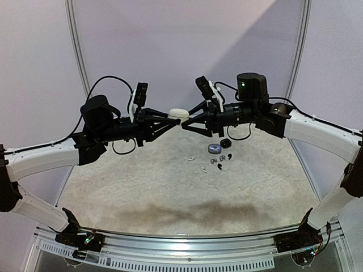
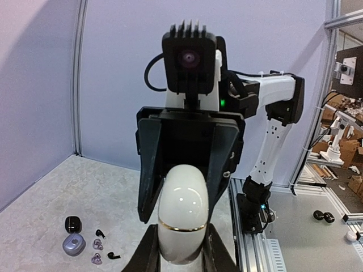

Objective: Insert the wireless bluetooth earbuds into the charging case
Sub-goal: Pass from the left arm to the right

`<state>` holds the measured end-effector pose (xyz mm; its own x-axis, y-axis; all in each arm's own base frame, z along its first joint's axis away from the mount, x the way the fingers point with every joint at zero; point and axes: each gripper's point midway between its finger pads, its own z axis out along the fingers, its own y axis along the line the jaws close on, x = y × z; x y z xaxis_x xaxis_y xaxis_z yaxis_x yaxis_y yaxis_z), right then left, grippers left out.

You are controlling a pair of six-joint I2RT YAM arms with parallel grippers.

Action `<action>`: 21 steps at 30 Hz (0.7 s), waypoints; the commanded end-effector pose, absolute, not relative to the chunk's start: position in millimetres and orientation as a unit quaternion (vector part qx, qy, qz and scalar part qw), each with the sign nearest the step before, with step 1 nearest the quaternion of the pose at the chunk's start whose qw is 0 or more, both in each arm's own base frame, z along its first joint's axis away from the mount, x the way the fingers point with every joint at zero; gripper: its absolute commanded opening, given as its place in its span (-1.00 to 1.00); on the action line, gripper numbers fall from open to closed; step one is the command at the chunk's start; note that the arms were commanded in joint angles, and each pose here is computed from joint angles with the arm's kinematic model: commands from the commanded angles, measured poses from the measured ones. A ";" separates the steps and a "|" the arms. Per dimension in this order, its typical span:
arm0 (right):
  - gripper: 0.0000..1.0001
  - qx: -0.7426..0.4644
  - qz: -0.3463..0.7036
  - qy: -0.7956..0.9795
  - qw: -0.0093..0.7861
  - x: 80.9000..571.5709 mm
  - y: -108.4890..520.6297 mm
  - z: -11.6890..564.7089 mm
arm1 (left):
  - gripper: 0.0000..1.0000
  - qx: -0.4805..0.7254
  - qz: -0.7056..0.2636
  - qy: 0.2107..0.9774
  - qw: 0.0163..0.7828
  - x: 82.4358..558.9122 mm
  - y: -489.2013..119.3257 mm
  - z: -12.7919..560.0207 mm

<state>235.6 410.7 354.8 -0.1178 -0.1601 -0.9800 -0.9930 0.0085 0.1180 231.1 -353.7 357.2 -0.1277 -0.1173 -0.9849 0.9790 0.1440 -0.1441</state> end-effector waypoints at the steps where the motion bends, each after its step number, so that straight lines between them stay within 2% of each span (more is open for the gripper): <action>1: -0.33 -0.510 0.510 0.540 0.434 229.6 412.6 373.9 | -1.00 0.395 -0.527 0.540 0.524 232.7 -353.0 354.1; 4: -0.49 -0.517 0.518 0.537 0.420 225.0 413.4 373.7 | -1.00 0.395 -0.527 0.542 0.522 233.3 -354.0 352.3; 8: -0.84 -0.520 0.524 0.545 0.397 224.8 416.9 367.2 | -1.00 0.395 -0.527 0.545 0.519 233.6 -354.1 351.0; 11: -1.00 -0.518 0.523 0.552 0.392 225.7 416.6 364.7 | -0.98 0.388 -0.520 0.553 0.522 236.3 -352.8 348.2; 13: -1.00 -0.517 0.512 0.559 0.397 227.1 414.1 364.5 | -0.30 0.393 -0.510 0.553 0.528 236.5 -350.9 345.3; 14: -1.00 -0.518 0.504 0.563 0.401 228.1 412.2 364.8 | -0.09 0.400 -0.504 0.552 0.531 235.5 -350.2 343.7; 15: -1.00 -0.519 0.498 0.568 0.401 227.8 410.5 364.6 | 0.02 0.406 -0.499 0.552 0.531 234.8 -350.0 340.8; 18: -1.00 -0.530 0.475 0.574 0.405 228.5 406.0 361.5 | 0.20 0.421 -0.496 0.550 0.523 230.3 -350.4 335.5; 21: -1.00 -0.543 0.457 0.577 0.404 227.1 402.7 358.7 | 0.15 0.442 -0.497 0.538 0.518 224.4 -352.8 334.4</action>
